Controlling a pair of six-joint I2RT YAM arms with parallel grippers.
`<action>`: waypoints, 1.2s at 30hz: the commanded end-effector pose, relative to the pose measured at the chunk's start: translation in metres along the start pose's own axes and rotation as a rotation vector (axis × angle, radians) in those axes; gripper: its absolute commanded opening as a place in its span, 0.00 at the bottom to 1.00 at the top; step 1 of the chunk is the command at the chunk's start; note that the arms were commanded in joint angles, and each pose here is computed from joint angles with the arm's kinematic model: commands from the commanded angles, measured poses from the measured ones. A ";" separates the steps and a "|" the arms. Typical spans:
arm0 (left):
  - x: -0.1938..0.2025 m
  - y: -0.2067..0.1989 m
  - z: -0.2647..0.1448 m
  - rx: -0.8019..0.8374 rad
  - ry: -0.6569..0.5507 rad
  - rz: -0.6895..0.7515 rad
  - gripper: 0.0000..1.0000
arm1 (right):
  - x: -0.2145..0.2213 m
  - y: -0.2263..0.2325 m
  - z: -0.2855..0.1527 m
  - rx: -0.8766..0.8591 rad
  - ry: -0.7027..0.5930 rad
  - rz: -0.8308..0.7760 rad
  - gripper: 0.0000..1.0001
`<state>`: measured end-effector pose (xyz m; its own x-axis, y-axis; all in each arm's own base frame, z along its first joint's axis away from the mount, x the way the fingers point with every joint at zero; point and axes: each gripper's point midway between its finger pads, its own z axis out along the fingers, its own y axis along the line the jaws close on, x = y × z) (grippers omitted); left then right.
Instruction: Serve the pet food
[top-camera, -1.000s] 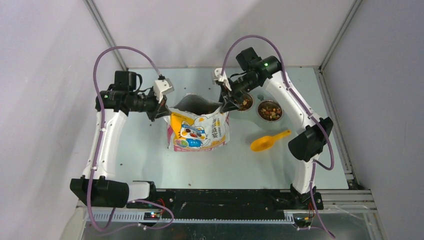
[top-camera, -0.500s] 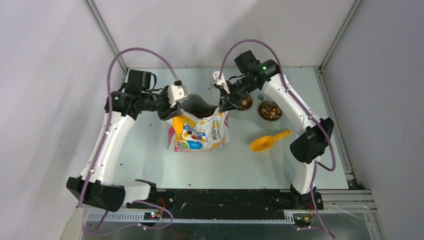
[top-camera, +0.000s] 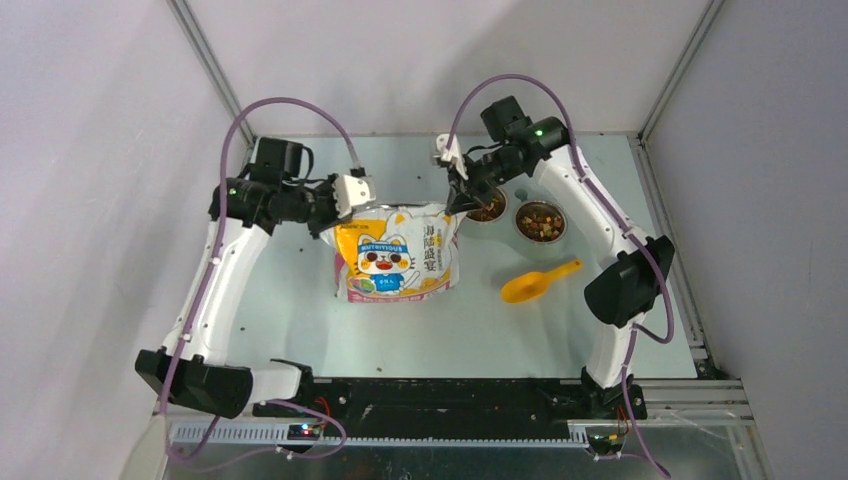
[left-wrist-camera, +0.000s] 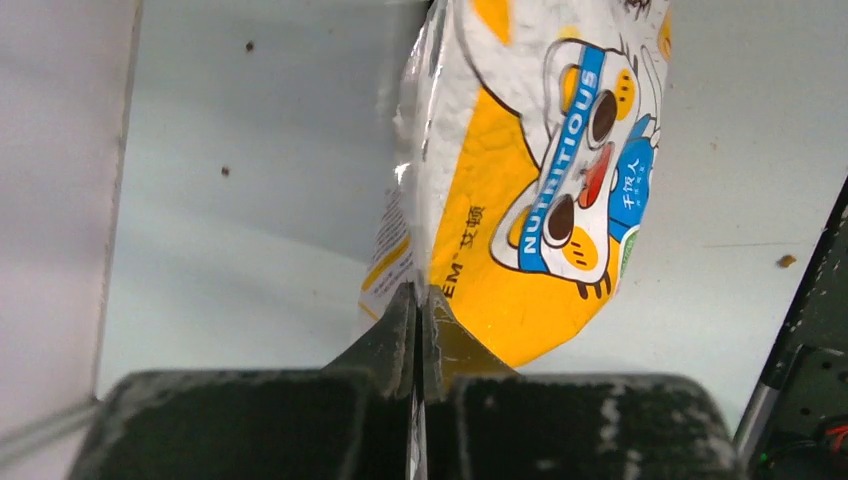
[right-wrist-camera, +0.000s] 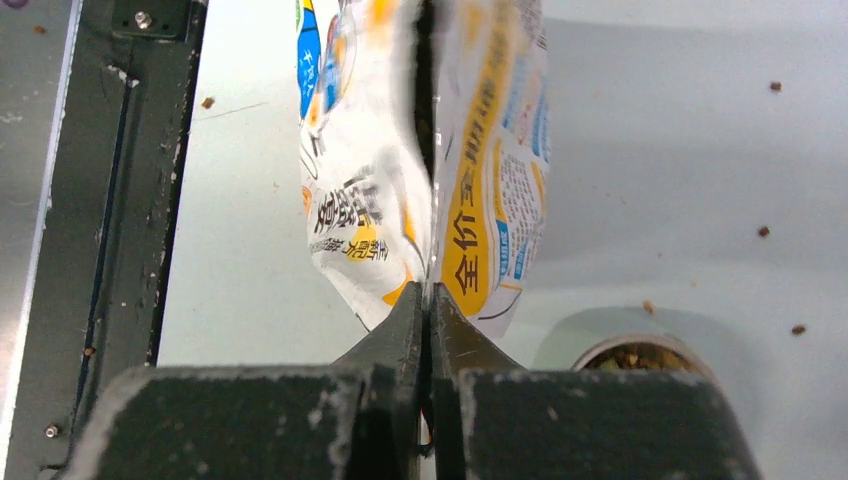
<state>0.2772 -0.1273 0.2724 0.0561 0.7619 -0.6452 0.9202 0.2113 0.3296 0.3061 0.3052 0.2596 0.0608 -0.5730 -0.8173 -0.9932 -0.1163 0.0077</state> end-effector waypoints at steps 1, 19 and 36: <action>-0.004 0.050 -0.034 -0.199 -0.052 -0.112 0.00 | -0.019 -0.018 -0.057 0.157 -0.083 0.007 0.00; -0.024 0.019 -0.021 -0.078 -0.140 -0.135 0.00 | -0.042 -0.008 -0.031 0.148 -0.194 -0.055 0.10; -0.018 0.017 -0.018 -0.080 -0.115 -0.140 0.00 | -0.045 -0.010 0.013 0.072 -0.130 -0.029 0.13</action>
<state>0.2829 -0.1316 0.2791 -0.1102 0.6372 -0.7628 0.9183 0.3589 0.1671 0.3003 0.3398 0.2749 0.0865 -0.4666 -0.8802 -0.9937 -0.1038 -0.0426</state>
